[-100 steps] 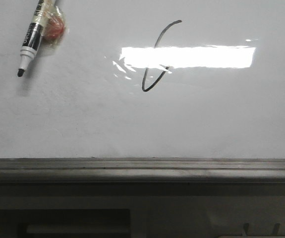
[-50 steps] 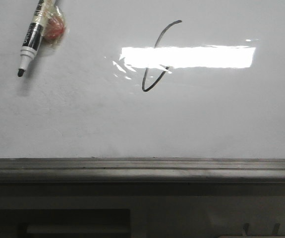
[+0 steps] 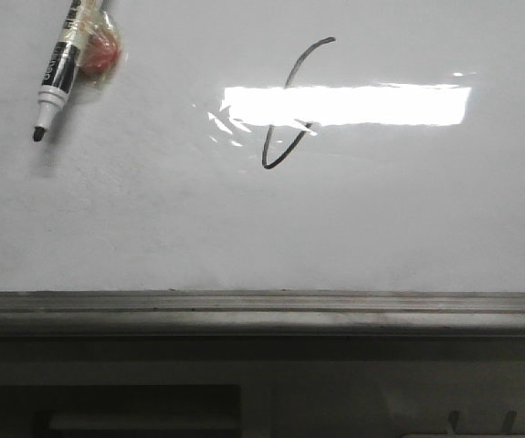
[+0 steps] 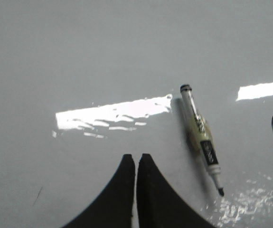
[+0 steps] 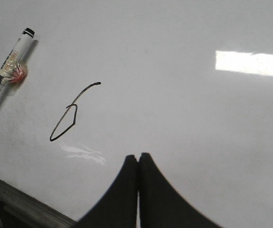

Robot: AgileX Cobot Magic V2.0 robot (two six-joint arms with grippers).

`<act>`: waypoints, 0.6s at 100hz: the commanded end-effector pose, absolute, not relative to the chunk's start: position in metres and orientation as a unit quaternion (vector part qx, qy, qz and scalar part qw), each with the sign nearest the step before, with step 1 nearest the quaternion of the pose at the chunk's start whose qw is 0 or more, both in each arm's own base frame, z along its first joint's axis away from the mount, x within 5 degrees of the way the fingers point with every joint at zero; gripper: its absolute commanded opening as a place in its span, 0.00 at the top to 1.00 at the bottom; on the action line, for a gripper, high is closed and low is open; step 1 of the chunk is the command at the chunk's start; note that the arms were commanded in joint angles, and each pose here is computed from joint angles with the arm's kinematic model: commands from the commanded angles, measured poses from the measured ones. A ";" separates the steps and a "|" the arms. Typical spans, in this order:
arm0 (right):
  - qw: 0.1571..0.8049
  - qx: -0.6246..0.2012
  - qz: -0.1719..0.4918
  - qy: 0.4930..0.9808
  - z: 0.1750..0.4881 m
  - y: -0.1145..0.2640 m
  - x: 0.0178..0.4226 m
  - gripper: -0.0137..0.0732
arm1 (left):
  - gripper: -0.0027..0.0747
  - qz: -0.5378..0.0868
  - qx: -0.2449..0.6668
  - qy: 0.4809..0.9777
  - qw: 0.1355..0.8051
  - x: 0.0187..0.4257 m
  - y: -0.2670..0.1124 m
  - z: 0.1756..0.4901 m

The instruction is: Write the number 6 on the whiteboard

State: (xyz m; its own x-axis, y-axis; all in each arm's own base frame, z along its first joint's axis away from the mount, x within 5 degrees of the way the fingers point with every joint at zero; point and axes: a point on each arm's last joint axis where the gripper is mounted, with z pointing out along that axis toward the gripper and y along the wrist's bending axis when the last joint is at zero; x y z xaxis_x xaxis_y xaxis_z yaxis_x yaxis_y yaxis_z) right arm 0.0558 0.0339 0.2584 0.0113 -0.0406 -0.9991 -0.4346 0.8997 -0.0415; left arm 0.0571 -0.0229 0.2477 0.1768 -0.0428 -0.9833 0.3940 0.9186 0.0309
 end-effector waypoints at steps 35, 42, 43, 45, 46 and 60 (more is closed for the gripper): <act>0.708 -0.150 0.133 0.677 0.269 0.030 0.057 0.92 | 0.99 -0.035 0.057 0.646 0.760 0.055 -0.007 0.219; 0.708 -0.150 0.133 0.677 0.269 0.030 0.057 0.92 | 0.99 -0.019 0.044 0.656 0.754 0.055 -0.005 0.215; 0.708 -0.150 0.133 0.677 0.269 0.030 0.057 0.92 | 0.99 -0.017 0.043 0.657 0.752 0.055 -0.005 0.214; 0.708 -0.150 0.133 0.677 0.269 0.030 0.057 0.92 | 0.99 -0.012 0.040 0.659 0.751 0.055 -0.004 0.212; 0.708 -0.150 0.133 0.677 0.269 0.030 0.057 0.92 | 0.99 -0.009 0.040 0.658 0.751 0.055 -0.004 0.212; 0.709 -0.150 0.133 0.677 0.269 0.030 0.057 0.92 | 0.99 0.007 0.031 0.664 0.747 0.055 -0.002 0.205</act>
State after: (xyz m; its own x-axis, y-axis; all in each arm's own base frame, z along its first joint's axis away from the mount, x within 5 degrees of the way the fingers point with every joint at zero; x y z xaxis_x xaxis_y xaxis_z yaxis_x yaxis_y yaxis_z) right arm 0.0559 0.0336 0.2586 0.0130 -0.0398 -0.9991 -0.4314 0.9012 -0.0415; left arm 0.0554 -0.0030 0.2143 0.0810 0.0607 -0.9949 0.0485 0.9967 0.0647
